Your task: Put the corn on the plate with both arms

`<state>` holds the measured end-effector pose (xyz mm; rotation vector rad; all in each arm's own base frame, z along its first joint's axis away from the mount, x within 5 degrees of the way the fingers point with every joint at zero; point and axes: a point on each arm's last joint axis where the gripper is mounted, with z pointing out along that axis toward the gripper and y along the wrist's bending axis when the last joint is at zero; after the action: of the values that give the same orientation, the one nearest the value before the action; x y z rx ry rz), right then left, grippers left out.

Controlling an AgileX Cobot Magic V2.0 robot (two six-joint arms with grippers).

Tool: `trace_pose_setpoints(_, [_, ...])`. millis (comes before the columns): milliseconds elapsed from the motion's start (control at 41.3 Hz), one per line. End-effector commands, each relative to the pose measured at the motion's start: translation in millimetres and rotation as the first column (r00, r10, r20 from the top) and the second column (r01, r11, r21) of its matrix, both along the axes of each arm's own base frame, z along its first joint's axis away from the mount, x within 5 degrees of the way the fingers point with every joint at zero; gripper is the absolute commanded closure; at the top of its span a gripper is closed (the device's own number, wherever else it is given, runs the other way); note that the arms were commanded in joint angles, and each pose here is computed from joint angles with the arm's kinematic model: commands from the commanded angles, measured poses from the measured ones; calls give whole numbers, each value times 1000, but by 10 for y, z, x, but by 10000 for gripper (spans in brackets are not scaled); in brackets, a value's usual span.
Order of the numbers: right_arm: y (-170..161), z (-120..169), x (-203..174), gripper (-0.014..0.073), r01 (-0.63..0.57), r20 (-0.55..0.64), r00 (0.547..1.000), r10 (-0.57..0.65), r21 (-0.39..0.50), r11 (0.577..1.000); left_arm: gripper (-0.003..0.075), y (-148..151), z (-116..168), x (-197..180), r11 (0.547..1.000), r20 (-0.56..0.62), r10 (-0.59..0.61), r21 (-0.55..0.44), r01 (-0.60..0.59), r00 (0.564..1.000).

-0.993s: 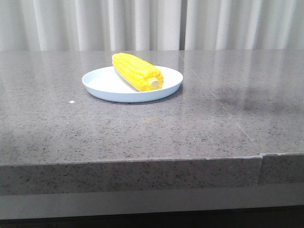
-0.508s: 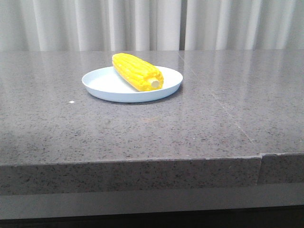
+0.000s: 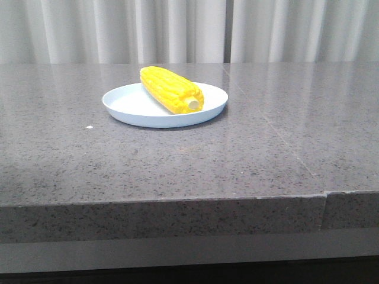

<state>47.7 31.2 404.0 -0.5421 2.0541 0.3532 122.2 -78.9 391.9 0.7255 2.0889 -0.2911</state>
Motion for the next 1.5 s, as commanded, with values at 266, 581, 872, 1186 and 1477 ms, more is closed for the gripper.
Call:
trace_pose_setpoints(266, [1, 94, 19, 484, 9, 56, 998, -11, 30, 1000, 618, -19, 144, -7, 998, 72, -1, -69, 6, 997])
trace_pose_setpoints(581, [0, 97, 21, 715, 11, 60, 998, -13, 29, 1000, 740, -19, 144, -7, 998, 72, -1, -69, 6, 997])
trace_pose_setpoints(872, [0, 94, 20, 715, 10, 56, 998, -12, 28, 1000, 740, -19, 144, -7, 998, 72, -1, -69, 6, 997])
trace_pose_setpoints(1186, [0, 94, 20, 715, 10, 56, 998, -12, 28, 1000, 740, 1, 131, -23, 997, 83, 5, -72, 1, 997])
trace_pose_setpoints(1477, [-1, 91, 18, 715, 10, 54, 998, -12, 26, 1000, 740, 494, -223, -130, 953, 408, 300, -163, -254, 862])
